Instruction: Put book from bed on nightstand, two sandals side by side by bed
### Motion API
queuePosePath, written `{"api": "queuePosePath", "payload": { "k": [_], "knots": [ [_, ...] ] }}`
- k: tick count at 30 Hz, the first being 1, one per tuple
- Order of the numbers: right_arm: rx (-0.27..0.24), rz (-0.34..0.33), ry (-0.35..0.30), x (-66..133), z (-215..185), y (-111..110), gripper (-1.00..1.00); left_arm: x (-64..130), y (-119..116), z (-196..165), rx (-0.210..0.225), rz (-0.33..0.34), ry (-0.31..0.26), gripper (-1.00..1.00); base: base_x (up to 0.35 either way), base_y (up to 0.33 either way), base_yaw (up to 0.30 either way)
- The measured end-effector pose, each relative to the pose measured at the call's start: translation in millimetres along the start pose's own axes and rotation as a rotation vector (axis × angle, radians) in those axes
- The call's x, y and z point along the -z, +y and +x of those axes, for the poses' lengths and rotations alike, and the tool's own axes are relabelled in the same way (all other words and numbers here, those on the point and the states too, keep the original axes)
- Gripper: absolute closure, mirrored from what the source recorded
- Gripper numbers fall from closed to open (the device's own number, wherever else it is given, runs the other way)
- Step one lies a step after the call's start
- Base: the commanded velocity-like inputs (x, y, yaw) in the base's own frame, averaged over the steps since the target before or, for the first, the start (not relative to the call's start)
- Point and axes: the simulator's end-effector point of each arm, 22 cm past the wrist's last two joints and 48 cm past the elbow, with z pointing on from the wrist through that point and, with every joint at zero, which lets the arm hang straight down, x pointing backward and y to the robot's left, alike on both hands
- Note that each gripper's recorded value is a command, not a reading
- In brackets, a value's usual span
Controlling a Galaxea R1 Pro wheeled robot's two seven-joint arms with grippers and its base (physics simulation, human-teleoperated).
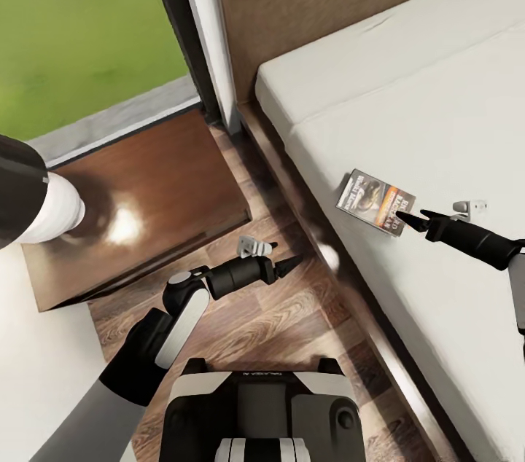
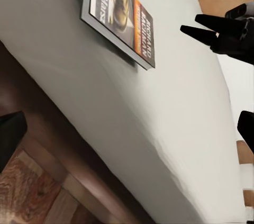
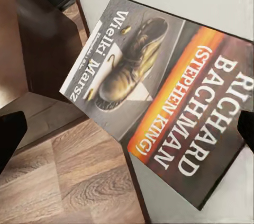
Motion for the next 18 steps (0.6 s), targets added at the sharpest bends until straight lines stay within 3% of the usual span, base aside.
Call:
{"api": "queuePosePath", "payload": {
  "k": [8, 18],
  "knots": [
    [0.001, -0.002, 0.002, -0.4, 0.4, 0.8, -1.00, 0.4, 0.8, -0.9, -0.002, -0.003, -0.005, -1.00, 0.078, 0.062, -0.244],
    [0.002, -0.003, 0.004, -1.2, 0.9, 1.5, -1.00, 0.3, 3.9, 1.4, 0.004, -0.011, -0.002, -1.00, 0.063, 0.031, -0.036]
  ]
}}
